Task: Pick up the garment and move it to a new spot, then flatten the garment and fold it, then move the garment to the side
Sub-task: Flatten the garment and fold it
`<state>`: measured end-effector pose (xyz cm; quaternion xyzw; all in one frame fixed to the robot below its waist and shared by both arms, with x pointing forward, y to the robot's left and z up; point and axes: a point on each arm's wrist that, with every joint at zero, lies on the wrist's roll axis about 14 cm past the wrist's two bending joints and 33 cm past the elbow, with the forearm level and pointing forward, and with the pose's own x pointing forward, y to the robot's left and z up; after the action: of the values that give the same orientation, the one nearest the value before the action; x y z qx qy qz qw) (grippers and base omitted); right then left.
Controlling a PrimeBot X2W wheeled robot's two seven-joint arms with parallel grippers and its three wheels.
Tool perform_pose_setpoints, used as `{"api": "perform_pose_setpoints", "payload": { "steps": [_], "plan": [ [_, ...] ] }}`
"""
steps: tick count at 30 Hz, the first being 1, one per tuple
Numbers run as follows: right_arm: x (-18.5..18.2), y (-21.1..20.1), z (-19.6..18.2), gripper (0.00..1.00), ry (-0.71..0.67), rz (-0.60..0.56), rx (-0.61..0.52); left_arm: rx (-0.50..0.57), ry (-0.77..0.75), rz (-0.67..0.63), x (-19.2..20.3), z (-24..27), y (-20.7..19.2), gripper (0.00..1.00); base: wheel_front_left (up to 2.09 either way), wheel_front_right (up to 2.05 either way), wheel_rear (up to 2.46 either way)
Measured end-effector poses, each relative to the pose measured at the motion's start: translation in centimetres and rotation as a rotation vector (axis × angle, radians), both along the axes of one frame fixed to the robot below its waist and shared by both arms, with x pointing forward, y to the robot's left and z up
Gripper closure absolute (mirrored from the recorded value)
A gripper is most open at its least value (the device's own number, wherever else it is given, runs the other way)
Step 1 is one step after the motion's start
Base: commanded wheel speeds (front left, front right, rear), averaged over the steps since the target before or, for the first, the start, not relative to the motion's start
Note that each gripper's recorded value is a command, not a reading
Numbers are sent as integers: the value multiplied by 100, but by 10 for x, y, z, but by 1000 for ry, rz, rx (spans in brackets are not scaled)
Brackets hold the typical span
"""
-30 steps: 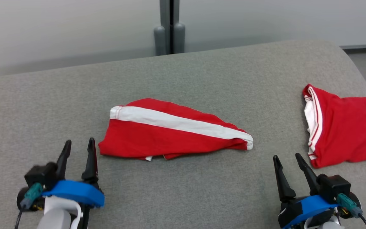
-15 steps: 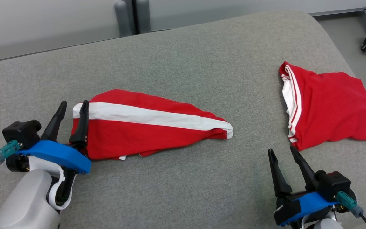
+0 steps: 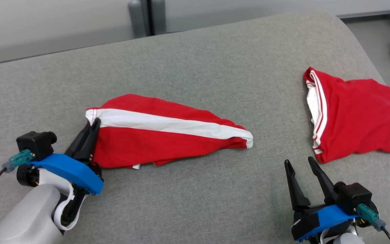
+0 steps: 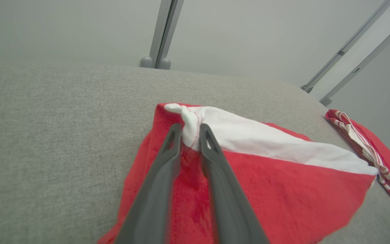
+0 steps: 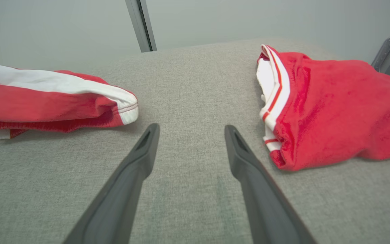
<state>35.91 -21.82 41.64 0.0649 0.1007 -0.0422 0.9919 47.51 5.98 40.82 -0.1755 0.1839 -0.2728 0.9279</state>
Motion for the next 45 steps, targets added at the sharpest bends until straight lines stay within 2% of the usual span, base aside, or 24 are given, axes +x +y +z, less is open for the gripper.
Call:
{"api": "perform_pose_setpoints", "payload": {
  "steps": [7, 16, 17, 18, 19, 31, 38, 45],
  "plan": [
    [1, 6, 8, 0, -26, 19, 5, -11, -37, 49, -14, 22, 14, 100, 0, 0, 0],
    [7, 34, 15, 0, -53, 104, 26, 26, 52, 180, -71, -7, 52, 100, 0, 0, 0],
    [8, 37, 15, 0, -53, 112, 28, 32, 55, 189, -74, -9, 55, 94, 0, 0, 0],
    [9, 39, 15, 0, -53, 117, 31, 28, 55, 210, -75, -8, 59, 36, 0, 0, 0],
    [9, 41, 15, 0, -54, 124, 33, 29, 53, 224, -76, -9, 62, 0, 0, 0, 0],
    [14, 54, 36, 0, -118, 162, 35, 185, -99, 435, -82, 9, 122, 0, 0, 0, 0],
    [15, 60, 34, 0, -112, 180, 38, 217, -103, 476, -103, 2, 125, 0, 0, 0, 0],
    [15, 62, 31, 0, -102, 189, 36, 217, -92, 477, -107, -3, 120, 0, 0, 0, 0]
  ]
}}
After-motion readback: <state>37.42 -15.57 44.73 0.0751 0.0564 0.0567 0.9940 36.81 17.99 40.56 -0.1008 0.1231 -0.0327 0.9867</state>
